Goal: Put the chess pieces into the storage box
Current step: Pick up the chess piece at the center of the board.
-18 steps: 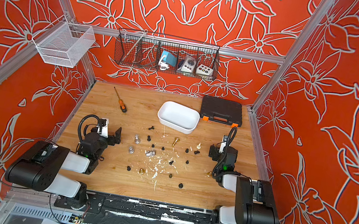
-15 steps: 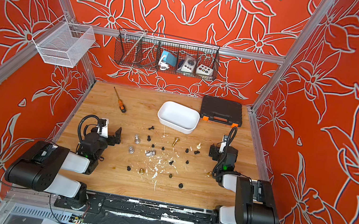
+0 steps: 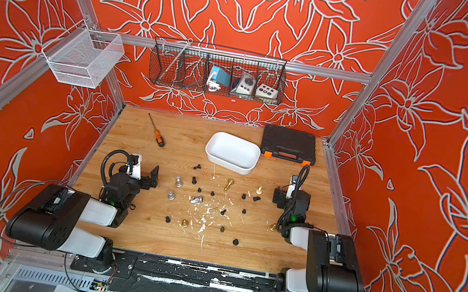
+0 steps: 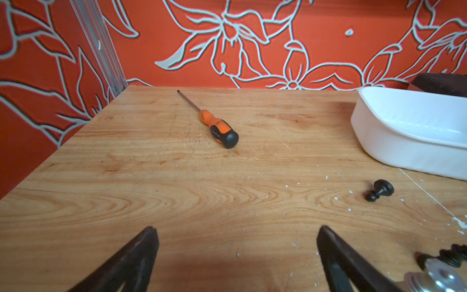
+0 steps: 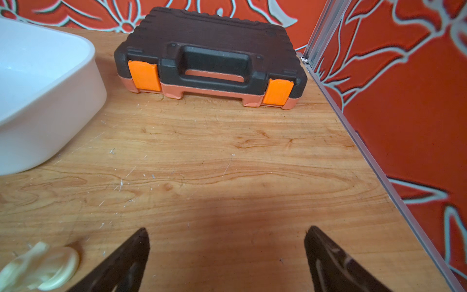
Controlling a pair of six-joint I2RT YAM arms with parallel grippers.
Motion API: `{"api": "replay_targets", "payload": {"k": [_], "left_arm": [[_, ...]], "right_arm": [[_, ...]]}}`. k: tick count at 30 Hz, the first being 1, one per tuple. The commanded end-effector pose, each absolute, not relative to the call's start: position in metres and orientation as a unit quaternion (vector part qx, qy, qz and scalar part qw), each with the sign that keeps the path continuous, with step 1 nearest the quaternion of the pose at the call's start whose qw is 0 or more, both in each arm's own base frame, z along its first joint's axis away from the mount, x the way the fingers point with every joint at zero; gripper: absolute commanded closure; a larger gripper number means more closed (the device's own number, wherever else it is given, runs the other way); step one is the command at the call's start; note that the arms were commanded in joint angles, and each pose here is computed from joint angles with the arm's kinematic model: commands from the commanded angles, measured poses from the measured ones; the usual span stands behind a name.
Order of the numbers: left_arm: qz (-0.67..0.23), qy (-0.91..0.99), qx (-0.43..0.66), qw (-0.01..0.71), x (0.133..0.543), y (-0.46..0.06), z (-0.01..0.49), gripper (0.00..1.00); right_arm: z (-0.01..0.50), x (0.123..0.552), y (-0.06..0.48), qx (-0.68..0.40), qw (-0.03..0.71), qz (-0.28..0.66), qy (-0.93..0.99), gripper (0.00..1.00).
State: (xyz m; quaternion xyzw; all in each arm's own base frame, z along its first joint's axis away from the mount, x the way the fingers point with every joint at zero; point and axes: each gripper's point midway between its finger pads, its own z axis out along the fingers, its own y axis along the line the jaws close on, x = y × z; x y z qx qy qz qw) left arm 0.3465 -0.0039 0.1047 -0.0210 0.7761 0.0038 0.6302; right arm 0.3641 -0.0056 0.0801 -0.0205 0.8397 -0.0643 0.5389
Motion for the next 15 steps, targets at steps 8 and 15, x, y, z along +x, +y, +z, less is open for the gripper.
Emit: {"api": "replay_targets", "payload": {"k": [8,15], "left_arm": [[-0.003,0.763,-0.02,0.645,0.3471,-0.0057,0.1153,0.02],[-0.003,0.763,-0.02,0.646,0.3474,-0.0055,0.1154,0.02]], "right_arm": [[0.0938,0.3745,-0.0069,-0.025,0.557,-0.075,0.827,0.02],[0.0936,0.3741,-0.0072,-0.024,0.556,-0.074,0.827,0.02]]}}
